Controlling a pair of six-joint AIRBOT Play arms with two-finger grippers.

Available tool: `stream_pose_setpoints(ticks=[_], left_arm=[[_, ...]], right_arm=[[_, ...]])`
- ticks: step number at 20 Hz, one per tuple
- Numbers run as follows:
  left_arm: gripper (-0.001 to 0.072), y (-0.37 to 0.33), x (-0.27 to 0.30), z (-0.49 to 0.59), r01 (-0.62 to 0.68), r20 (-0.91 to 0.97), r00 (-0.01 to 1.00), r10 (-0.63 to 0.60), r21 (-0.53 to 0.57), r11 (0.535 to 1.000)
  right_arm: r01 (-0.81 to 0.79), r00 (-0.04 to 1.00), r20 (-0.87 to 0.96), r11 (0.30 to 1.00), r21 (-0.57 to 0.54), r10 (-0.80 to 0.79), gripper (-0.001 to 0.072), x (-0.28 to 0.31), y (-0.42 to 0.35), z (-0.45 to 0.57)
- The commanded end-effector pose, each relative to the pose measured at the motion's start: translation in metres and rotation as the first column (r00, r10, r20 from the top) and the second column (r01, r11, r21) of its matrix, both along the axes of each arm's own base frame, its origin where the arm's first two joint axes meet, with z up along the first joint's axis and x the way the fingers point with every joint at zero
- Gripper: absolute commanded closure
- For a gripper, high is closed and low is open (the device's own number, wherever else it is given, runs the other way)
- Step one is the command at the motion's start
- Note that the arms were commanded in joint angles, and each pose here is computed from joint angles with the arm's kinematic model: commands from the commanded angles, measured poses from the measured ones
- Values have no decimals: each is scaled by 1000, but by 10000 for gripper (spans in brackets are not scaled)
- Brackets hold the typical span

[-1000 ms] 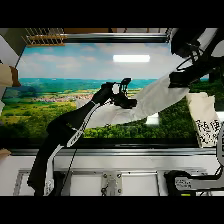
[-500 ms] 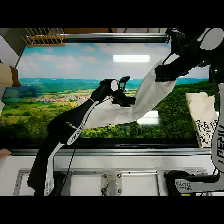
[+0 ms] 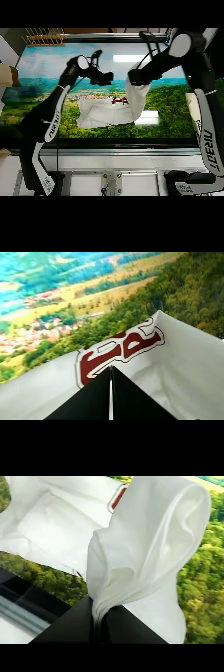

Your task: Fold the clothes and pants, and hang the long-sleeved shirts on hangers.

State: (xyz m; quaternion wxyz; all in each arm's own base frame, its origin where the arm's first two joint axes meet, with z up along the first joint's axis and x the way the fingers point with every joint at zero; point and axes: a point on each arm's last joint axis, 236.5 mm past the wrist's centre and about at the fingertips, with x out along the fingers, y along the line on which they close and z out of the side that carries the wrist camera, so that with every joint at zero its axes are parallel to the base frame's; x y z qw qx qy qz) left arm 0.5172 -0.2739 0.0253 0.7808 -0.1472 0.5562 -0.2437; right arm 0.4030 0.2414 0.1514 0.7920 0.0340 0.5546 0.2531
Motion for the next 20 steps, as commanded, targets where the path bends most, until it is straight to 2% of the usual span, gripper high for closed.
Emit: stream_pose_setpoints(ticks=[1,5,8,9,10,11,12,15,17,20], left_arm=[[699,63,14,41,-68,52,996,68,2,998],[699,122,20,81,-137,119,984,135,3,991],[699,159,20,100,-188,144,972,186,5,982],[699,170,20,105,-206,150,968,203,4,979],[699,178,19,109,-218,153,965,215,4,976],[699,185,19,113,-231,160,961,228,3,973],[699,191,19,117,-242,167,957,238,2,970],[699,206,17,126,-262,184,949,257,3,965],[699,209,11,127,-263,188,948,256,9,965],[699,212,-6,112,-292,185,941,283,26,956]], right_arm=[[12,999,-39,998,61,-10,703,-9,63,-18],[1,997,-83,995,100,7,702,-20,134,-59],[-26,990,-135,984,176,50,683,-36,193,-93],[-27,988,-144,977,211,58,552,-39,212,-103],[-21,985,-157,966,259,64,375,-44,234,-112],[-16,984,-166,950,312,71,237,-47,254,-117],[-29,981,-166,926,376,98,149,-53,274,-116],[-76,984,-105,870,487,145,148,-52,291,-89],[-121,986,-46,872,475,162,149,-39,270,-72],[-115,990,-35,926,361,136,149,-14,195,-75]])
